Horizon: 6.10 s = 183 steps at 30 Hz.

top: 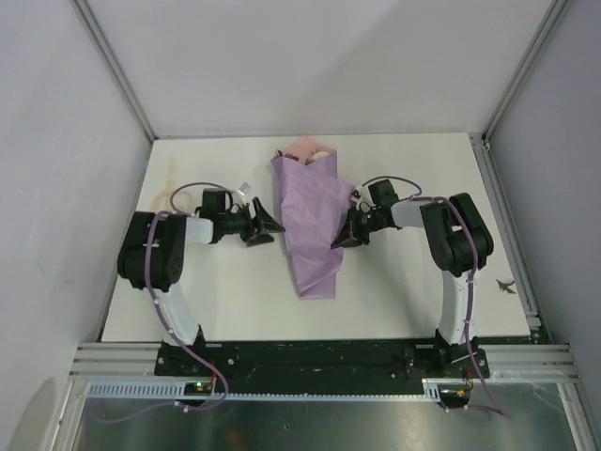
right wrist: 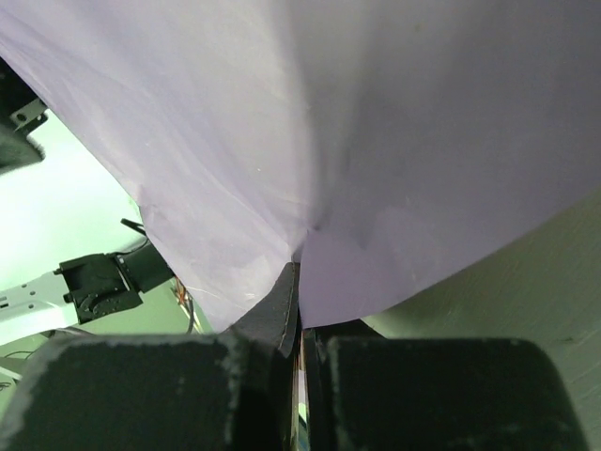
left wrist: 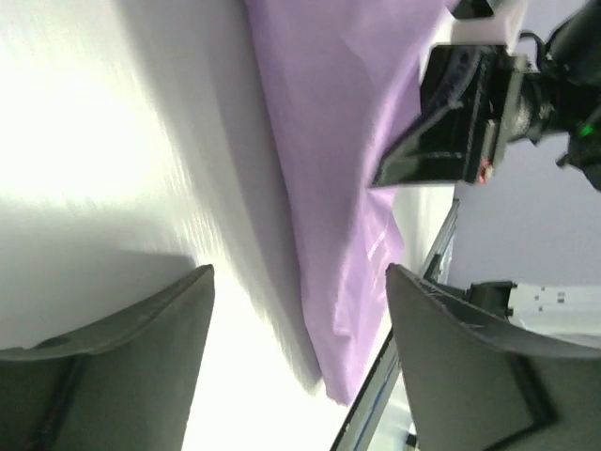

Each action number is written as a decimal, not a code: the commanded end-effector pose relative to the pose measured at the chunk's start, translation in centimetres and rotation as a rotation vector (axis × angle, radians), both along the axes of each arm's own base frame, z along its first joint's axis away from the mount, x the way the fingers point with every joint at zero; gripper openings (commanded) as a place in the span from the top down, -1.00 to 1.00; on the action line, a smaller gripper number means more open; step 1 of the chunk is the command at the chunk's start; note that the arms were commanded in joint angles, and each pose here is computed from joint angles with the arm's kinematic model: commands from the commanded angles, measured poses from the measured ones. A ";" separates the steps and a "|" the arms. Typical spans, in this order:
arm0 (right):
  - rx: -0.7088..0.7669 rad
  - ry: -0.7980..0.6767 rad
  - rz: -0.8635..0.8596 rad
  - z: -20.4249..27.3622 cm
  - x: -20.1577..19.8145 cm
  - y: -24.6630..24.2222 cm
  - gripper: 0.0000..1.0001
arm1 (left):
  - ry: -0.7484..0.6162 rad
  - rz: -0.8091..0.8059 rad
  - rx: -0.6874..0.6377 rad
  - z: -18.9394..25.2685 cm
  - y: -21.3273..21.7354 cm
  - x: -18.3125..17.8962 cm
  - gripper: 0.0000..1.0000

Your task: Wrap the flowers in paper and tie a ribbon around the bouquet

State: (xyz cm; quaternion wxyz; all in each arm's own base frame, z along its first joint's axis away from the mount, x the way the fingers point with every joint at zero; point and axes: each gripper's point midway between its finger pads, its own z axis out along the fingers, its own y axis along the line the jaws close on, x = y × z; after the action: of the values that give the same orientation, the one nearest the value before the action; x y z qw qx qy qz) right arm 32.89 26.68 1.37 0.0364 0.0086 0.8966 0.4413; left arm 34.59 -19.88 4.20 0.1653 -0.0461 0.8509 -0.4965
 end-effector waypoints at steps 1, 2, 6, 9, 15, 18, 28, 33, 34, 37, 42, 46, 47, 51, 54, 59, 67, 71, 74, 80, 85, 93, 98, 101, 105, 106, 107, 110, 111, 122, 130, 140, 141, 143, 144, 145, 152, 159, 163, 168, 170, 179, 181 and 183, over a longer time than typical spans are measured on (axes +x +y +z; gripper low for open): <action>-0.070 0.049 -0.010 -2.0 -1.1 -0.7 1.00 | -0.099 -0.049 -0.046 4.0 -0.1 -2.6 -0.69; -0.070 0.052 -0.012 -2.1 -1.1 -0.7 1.00 | -0.064 -0.061 -0.052 3.5 -0.4 -4.1 -0.73; -0.077 0.059 -0.017 -2.4 -1.3 -0.8 1.00 | -0.017 -0.121 -0.020 1.3 -1.4 -8.1 -0.72; -0.079 0.052 -0.018 -2.4 -1.3 -0.9 1.00 | 0.015 -0.175 -0.021 0.1 -2.7 -8.3 -0.60; -0.081 0.052 -0.021 -2.6 -1.2 -1.0 1.00 | 0.029 -0.228 -0.019 -1.5 -3.9 -7.7 0.35; -0.079 0.055 -0.020 -2.7 -1.2 -1.0 1.00 | 0.048 -0.225 -0.039 -1.4 -3.2 -8.1 0.57; -0.062 0.029 0.018 -2.1 -1.6 -0.6 1.00 | -0.214 -0.258 0.014 6.7 0.1 -9.3 -0.22; -0.053 0.025 0.036 -1.9 -1.9 -0.4 1.00 | -0.264 -0.374 -0.044 8.2 -5.8 -10.8 0.06; -0.050 0.027 0.038 -1.9 -1.9 -0.4 1.00 | -0.236 -0.386 -0.050 7.4 -6.7 -10.8 0.15; -0.041 0.024 0.041 -1.7 -1.9 -0.3 1.00 | -0.155 -0.422 -0.047 4.8 -8.8 -11.3 0.35; -0.018 0.014 0.039 -1.0 -1.4 -0.4 1.00 | 0.013 -0.443 -0.007 -1.1 -9.0 -13.1 0.54; 0.022 -0.005 0.053 0.6 -1.1 -0.4 0.94 | 0.090 -0.459 0.019 -4.5 -8.4 -14.0 0.67; 0.039 -0.007 0.057 1.2 -1.1 -0.5 0.82 | 0.104 -0.458 0.024 -5.0 -8.3 -14.1 0.69; 0.090 -0.065 0.043 5.3 -0.2 -1.9 0.29 | 0.132 -0.449 0.041 -6.1 -8.0 -14.1 0.71; 0.110 -0.154 0.036 9.3 0.1 -3.5 0.00 | 0.135 -0.439 0.052 -6.4 -8.0 -14.0 0.71; 0.181 -0.221 0.072 13.8 -1.9 -2.8 -0.10 | 0.138 -0.430 0.060 -6.6 -8.0 -13.8 0.69; 0.206 -0.143 0.195 10.8 -7.0 3.2 0.12 | 0.115 -0.419 0.063 -5.9 -7.7 -13.7 0.63; 0.124 -0.072 0.201 5.6 -7.7 3.4 0.32 | 0.101 -0.411 0.059 -5.5 -7.6 -13.3 0.61; 0.035 -0.021 0.214 1.9 -8.5 2.7 0.41 | 0.094 -0.406 0.049 -4.9 -7.6 -13.3 0.57; -0.218 -0.095 0.308 -2.6 -9.6 0.8 0.49 | 0.080 -0.339 0.026 -3.6 -6.7 -11.9 0.39; -0.286 -0.085 0.360 -3.8 -10.2 0.2 0.52 | 0.067 -0.234 0.006 -2.5 -5.2 -8.8 0.27; -0.327 -0.049 0.408 -4.9 -10.8 -0.4 0.58 | 0.032 -0.051 0.012 -2.9 -2.0 0.3 0.18; -0.321 -0.036 0.407 -4.9 -10.6 -0.7 0.58 | -0.009 0.020 0.013 -2.3 -0.9 5.0 0.12; -0.312 -0.030 0.394 -4.7 -10.0 -1.0 0.58 | -0.011 0.019 0.010 -2.4 -1.0 5.5 0.13; -0.295 -0.026 0.369 -4.4 -9.0 -1.3 0.58 | 0.033 -0.003 0.013 -3.5 -0.9 2.9 0.18; -0.292 -0.024 0.365 -4.3 -8.9 -1.3 0.58 | 0.032 -0.017 0.007 -3.2 -1.0 2.0 0.19; -0.288 -0.025 0.360 -4.2 -8.7 -1.3 0.58 | 0.050 -0.034 0.005 -3.4 -1.0 0.5 0.20; -0.279 -0.020 0.356 -4.1 -8.4 -1.3 0.58 | 0.061 -0.090 -0.014 -2.6 -1.5 -3.6 0.20; -0.277 -0.016 0.355 -4.1 -8.5 -1.2 0.58 | 0.076 -0.108 -0.019 -2.5 -1.7 -5.1 0.20; -0.256 0.001 0.351 -4.1 -8.5 -1.0 0.59 | -0.075 -0.267 -0.106 3.9 -4.3 -9.4 0.23; -0.268 -0.014 0.366 -3.9 -8.5 -1.3 0.58 | -0.067 -0.196 -0.074 3.4 -4.4 -6.6 0.33; -0.282 -0.045 0.384 -3.4 -8.3 -1.4 0.59 | -0.154 -0.009 -0.027 4.8 2.0 -2.1 0.00; -0.281 -0.047 0.388 -3.4 -8.3 -1.3 0.58 | -0.161 0.001 -0.017 4.8 2.4 -2.1 -0.06; -0.277 -0.049 0.395 -3.4 -8.4 -1.1 0.59 | -0.171 0.002 -0.008 5.0 2.4 -2.0 -0.12; -0.278 -0.049 0.399 -3.4 -8.4 -1.0 0.58 | -0.177 -0.013 -0.010 5.1 2.0 -2.0 -0.13; -0.279 -0.049 0.401 -3.4 -8.5 -1.0 0.59 | -0.175 -0.030 -0.018 5.2 1.5 -2.0 -0.10; -0.289 -0.037 0.424 -3.7 -8.8 -1.3 0.59 | -0.209 -0.158 -0.091 6.3 -4.5 -2.2 0.21; -0.311 0.025 0.458 -4.5 -9.2 -1.7 0.71 | -0.125 -0.034 -0.090 2.3 -5.0 3.9 0.33; -0.325 0.049 0.478 -4.9 -9.6 -2.1 0.77 | -0.095 0.063 -0.079 0.2 -3.6 7.7 0.33; -0.326 0.064 0.485 -5.0 -9.6 -2.3 0.79 | -0.113 0.172 -0.088 0.8 -1.3 12.2 0.18; -0.321 0.067 0.484 -5.0 -9.6 -2.2 0.80 | -0.153 0.208 -0.097 2.4 0.0 14.1 0.06; -0.237 0.066 0.471 -4.0 -9.4 -0.9 0.77 | -0.351 0.172 0.181 13.0 11.5 11.9 -0.42; -0.234 0.066 0.471 -4.0 -9.4 -0.9 0.76 | -0.359 0.110 0.359 13.0 15.3 9.2 -0.50; -0.232 0.064 0.468 -4.0 -9.3 -0.8 0.76 | -0.346 0.044 0.514 12.6 18.8 6.1 -0.56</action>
State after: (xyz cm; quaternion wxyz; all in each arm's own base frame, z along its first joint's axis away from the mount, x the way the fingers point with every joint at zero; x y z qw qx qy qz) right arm 23.81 27.82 1.07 -0.0919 -0.1766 0.8967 0.3953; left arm 47.96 -7.19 15.41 0.3543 -0.0523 0.8444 -0.3984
